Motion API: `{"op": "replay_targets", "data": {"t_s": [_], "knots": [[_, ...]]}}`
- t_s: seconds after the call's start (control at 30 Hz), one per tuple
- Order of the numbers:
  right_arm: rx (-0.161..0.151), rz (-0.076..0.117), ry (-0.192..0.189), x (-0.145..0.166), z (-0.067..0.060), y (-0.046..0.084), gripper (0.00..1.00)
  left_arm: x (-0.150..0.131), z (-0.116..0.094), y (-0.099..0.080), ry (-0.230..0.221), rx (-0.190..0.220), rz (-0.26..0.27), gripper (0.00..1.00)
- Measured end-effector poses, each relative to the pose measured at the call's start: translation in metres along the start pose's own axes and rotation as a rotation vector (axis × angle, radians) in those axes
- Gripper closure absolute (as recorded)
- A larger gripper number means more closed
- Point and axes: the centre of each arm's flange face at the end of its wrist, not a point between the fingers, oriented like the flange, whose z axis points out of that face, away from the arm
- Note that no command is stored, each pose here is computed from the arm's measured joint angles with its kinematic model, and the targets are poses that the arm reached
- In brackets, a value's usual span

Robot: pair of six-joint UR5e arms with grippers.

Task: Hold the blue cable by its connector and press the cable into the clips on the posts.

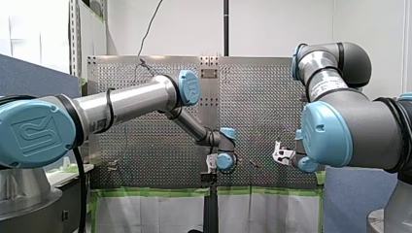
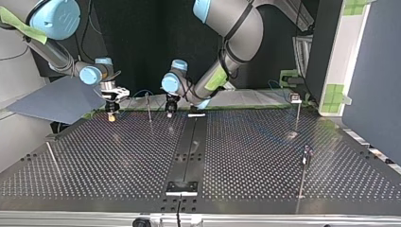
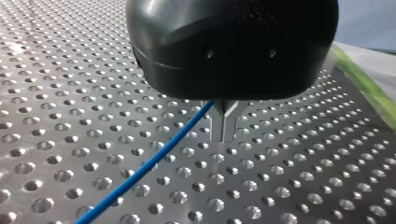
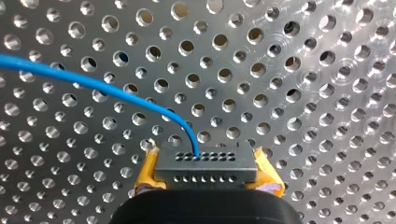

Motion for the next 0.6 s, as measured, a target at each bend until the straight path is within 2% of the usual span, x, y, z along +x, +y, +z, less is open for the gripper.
{"op": "replay_targets", "data": {"t_s": [0.03, 0.07, 0.1, 0.13, 0.2, 0.23, 0.27, 0.5, 0.6], "knots": [[0.000, 0.000, -0.001, -0.0004, -0.0001, -0.0003, 1.00, 0.0008, -0.0006, 0.0000, -0.001, 0.000, 0.006, 1.00], [0.000, 0.001, -0.002, -0.0007, -0.0002, -0.0005, 1.00, 0.0019, -0.0014, 0.0004, -0.002, 0.000, 0.015, 0.75], [0.001, 0.001, -0.004, -0.0010, -0.0004, -0.0008, 1.00, 0.0028, -0.0021, 0.0008, -0.003, -0.001, 0.022, 0.46], [0.001, 0.001, -0.005, -0.0012, -0.0004, -0.0010, 1.00, 0.0038, -0.0029, 0.0013, -0.004, -0.002, 0.029, 0.46], [0.001, 0.002, -0.007, -0.0019, -0.0007, -0.0015, 1.00, 0.0060, -0.0043, 0.0025, -0.004, -0.006, 0.045, 0.15], [0.001, 0.002, -0.008, -0.0022, -0.0008, -0.0015, 1.00, 0.0066, -0.0048, 0.0028, -0.003, -0.007, 0.052, 0.15], [0.001, 0.002, -0.010, -0.0026, -0.0010, -0.0014, 1.00, 0.0075, -0.0054, 0.0033, -0.002, -0.008, 0.060, 0.00], [-0.002, 0.002, -0.017, -0.0036, -0.0018, -0.0016, 1.00, 0.0023, -0.0040, 0.0007, 0.009, -0.003, 0.065, 0.00], [-0.004, 0.003, -0.023, -0.0045, -0.0025, -0.0015, 1.00, 0.0017, -0.0060, -0.0019, 0.027, 0.006, 0.077, 0.00]]}}
